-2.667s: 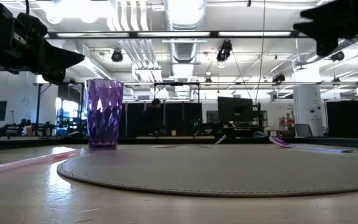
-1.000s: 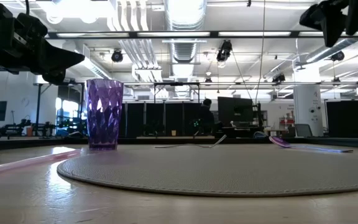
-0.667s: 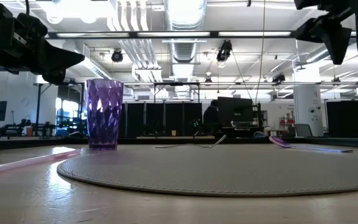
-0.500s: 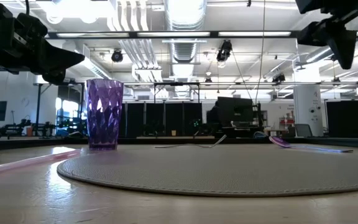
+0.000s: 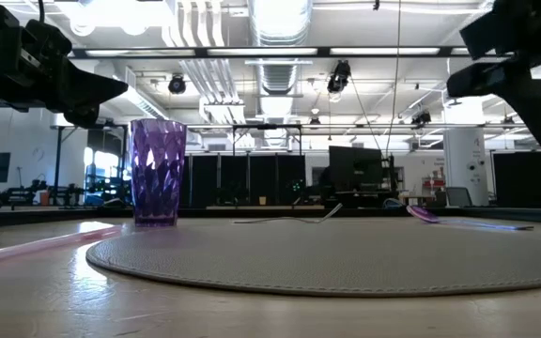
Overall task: Pick & Place Utensil
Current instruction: Put the blue bowl in the center of the brown mat
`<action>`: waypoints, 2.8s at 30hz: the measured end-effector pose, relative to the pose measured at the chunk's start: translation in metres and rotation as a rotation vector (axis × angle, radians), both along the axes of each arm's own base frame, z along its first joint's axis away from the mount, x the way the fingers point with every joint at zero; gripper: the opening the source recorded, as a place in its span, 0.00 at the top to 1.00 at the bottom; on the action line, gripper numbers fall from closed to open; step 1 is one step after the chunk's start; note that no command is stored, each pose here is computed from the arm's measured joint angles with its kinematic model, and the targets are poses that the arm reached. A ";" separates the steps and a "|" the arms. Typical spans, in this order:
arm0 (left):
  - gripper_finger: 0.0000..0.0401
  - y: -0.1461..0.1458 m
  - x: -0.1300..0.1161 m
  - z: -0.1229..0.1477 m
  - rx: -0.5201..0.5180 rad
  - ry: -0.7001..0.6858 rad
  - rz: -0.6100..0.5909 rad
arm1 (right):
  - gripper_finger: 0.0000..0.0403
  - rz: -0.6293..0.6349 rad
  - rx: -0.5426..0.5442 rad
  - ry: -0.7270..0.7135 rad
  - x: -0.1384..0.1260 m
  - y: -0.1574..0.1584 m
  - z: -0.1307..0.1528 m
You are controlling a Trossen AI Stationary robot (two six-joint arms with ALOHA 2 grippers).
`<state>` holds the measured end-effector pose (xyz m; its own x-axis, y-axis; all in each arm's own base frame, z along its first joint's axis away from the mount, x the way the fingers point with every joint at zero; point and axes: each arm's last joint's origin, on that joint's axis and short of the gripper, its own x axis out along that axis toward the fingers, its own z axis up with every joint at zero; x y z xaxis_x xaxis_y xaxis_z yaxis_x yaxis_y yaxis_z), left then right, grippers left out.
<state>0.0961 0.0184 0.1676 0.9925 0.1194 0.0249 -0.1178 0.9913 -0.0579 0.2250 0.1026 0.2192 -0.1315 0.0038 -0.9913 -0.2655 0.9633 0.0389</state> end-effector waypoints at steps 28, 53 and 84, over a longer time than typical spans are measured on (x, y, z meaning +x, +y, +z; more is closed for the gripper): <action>1.00 0.000 0.000 0.000 0.001 0.001 0.000 | 0.73 0.043 -0.008 0.113 0.014 0.008 -0.039; 1.00 0.000 0.000 0.000 0.010 0.001 0.000 | 0.98 -0.086 0.110 0.079 0.011 -0.006 -0.014; 1.00 0.001 0.000 0.000 0.065 0.014 0.051 | 0.97 -1.193 0.134 -0.494 0.039 -0.091 0.123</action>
